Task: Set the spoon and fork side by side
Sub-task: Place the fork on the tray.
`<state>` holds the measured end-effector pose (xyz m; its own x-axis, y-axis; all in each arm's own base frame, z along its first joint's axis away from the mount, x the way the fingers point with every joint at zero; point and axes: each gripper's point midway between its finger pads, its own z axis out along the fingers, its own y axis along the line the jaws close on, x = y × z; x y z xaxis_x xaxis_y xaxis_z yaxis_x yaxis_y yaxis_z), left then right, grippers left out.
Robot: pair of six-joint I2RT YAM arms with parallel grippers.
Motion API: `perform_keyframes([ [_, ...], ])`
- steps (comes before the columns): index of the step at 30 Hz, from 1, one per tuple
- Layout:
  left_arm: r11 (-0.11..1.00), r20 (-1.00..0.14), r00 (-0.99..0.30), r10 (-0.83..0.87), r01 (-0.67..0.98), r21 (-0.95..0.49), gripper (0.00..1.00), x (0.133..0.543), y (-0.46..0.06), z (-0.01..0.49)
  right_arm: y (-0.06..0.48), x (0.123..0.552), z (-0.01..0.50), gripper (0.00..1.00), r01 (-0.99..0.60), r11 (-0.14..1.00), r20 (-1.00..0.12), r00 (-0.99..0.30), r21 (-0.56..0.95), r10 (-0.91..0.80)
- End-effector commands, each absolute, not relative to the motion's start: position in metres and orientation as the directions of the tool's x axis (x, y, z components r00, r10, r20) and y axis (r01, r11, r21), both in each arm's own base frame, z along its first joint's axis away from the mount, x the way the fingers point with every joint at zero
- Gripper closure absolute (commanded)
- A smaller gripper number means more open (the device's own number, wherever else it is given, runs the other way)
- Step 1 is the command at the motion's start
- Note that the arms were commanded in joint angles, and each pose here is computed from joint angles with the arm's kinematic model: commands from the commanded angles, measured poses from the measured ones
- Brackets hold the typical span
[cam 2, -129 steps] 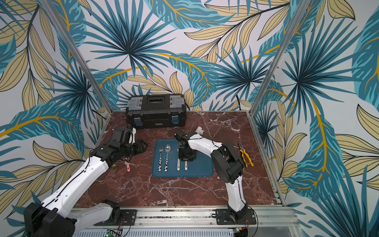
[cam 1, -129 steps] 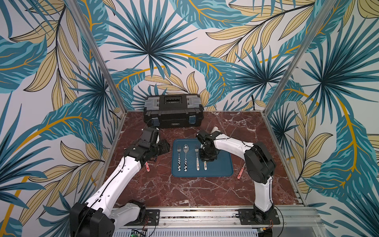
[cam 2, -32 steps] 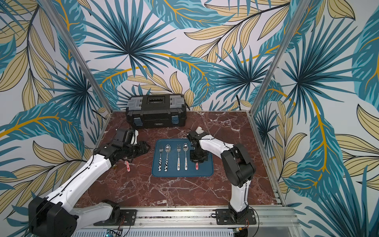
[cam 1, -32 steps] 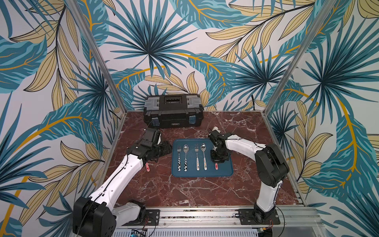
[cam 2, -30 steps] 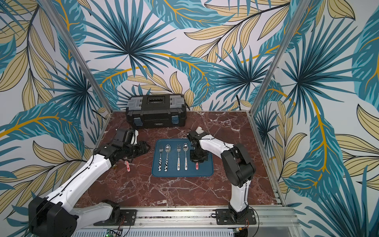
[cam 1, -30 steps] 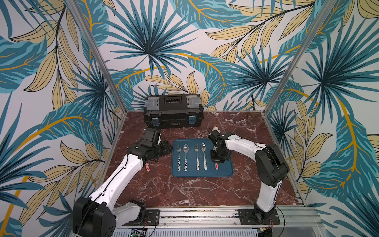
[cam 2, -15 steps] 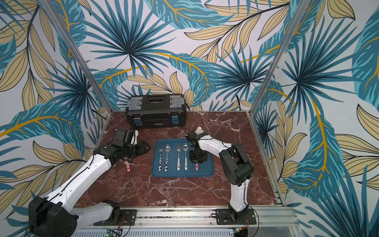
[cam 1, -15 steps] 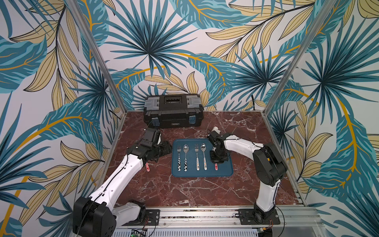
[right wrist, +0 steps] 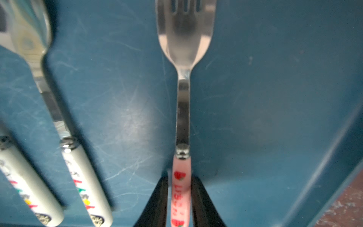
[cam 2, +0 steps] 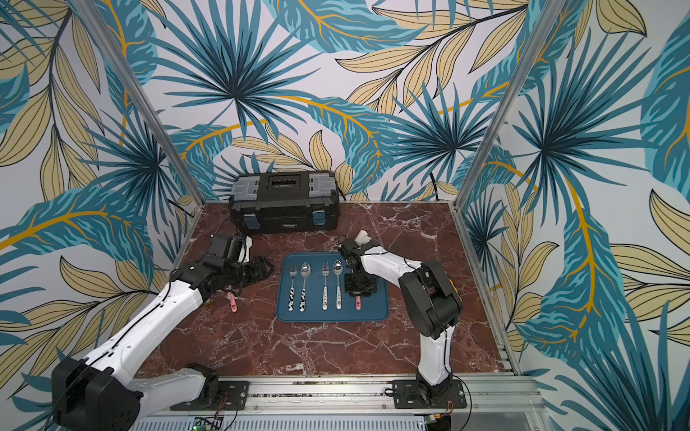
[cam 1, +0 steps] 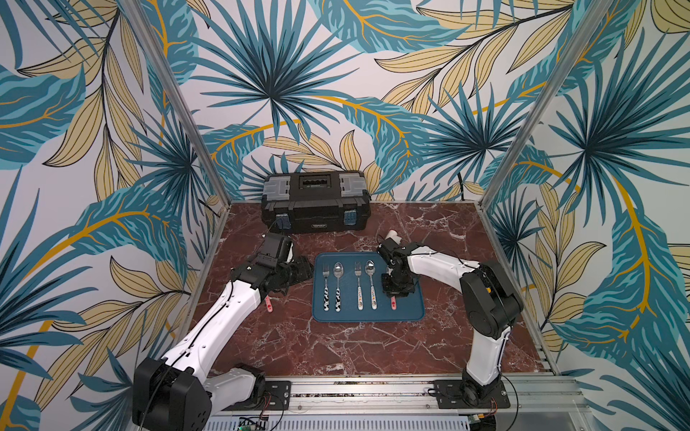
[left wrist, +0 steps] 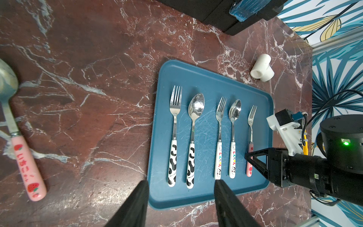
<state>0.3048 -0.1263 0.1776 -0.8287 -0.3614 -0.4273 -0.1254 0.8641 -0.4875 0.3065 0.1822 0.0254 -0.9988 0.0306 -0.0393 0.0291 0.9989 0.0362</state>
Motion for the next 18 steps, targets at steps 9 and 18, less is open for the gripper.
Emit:
perform_keyframes([
  [9, 0.871, -0.390, -0.794, -0.466, -0.334, -0.360, 0.38, 0.300, -0.087, 0.160, 0.188, 0.323, 0.083, 0.62, 0.006, 0.995, -0.204, -0.979, 0.099, 0.026],
  [18, 0.788, -0.301, -0.730, -0.614, -0.592, -0.170, 0.36, 0.283, -0.013, 0.115, 0.169, 0.328, 0.116, 0.61, 0.017, 0.998, -0.336, -0.941, 0.056, 0.035],
])
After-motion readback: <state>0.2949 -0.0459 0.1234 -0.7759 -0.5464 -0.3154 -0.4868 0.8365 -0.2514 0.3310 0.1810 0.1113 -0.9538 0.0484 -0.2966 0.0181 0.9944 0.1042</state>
